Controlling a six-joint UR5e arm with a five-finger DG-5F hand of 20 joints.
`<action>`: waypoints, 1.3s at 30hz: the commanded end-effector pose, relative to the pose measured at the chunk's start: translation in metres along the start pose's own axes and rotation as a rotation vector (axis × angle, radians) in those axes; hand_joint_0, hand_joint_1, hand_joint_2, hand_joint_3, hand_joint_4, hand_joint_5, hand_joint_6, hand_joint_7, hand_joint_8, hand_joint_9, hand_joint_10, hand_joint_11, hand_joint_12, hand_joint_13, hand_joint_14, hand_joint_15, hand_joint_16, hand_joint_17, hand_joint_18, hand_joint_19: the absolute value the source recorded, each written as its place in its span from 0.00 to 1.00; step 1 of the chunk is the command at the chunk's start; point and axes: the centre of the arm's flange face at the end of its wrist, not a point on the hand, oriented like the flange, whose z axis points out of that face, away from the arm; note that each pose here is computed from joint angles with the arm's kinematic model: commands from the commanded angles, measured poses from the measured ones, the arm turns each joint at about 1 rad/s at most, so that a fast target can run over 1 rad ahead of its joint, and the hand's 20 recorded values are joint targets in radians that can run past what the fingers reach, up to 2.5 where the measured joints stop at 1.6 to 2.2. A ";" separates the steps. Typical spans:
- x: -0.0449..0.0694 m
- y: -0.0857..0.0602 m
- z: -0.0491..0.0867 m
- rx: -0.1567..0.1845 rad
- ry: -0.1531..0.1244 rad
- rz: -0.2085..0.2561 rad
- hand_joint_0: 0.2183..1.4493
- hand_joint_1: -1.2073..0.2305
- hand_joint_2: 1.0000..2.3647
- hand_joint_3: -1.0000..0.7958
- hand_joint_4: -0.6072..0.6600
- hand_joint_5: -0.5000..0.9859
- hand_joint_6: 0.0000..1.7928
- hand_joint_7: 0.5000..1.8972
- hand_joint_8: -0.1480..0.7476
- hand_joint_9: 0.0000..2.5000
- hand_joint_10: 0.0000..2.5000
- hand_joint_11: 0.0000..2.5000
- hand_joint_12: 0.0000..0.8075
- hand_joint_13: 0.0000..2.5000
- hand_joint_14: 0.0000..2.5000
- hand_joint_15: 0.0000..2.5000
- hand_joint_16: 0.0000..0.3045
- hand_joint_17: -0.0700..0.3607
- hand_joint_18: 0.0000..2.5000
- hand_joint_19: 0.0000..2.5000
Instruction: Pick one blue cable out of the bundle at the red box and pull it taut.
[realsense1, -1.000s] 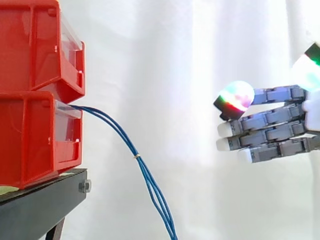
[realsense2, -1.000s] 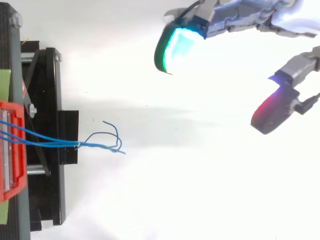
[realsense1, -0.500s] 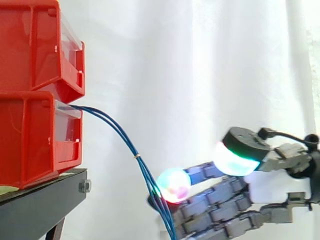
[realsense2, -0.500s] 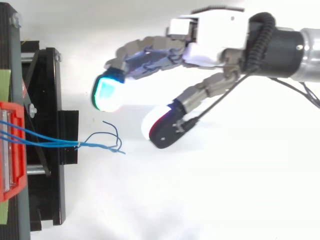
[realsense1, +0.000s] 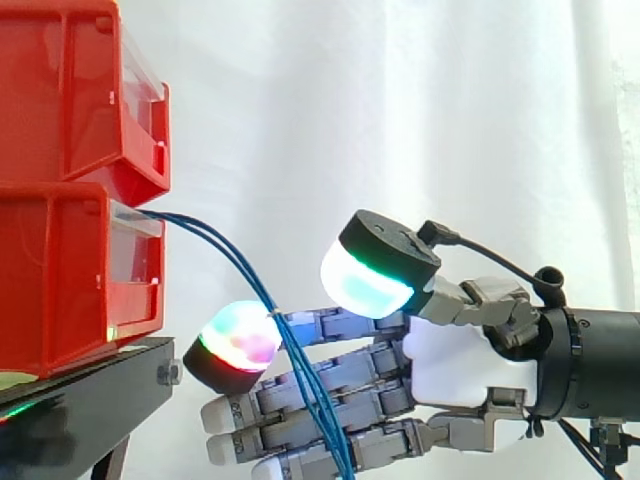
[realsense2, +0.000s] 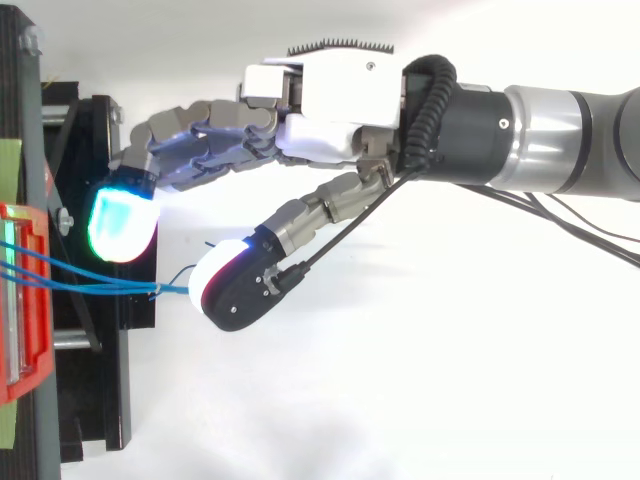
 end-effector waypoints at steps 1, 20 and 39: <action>0.003 0.001 0.001 -0.001 0.002 -0.001 0.27 0.26 0.00 0.29 0.69 0.27 0.28 0.42 0.51 0.16 0.00 0.02 0.46 0.08 0.00 0.02 0.19 0.47 0.11 0.05; 0.017 0.000 0.002 -0.003 0.016 -0.033 0.26 0.28 0.00 0.30 0.66 0.27 0.28 0.54 0.52 0.16 0.00 0.03 0.47 0.09 0.00 0.02 0.19 0.47 0.11 0.06; 0.023 -0.026 0.007 -0.026 0.004 -0.007 0.27 0.31 0.00 0.30 0.67 0.28 0.28 0.54 0.53 0.18 0.00 0.04 0.47 0.11 0.00 0.03 0.19 0.47 0.13 0.07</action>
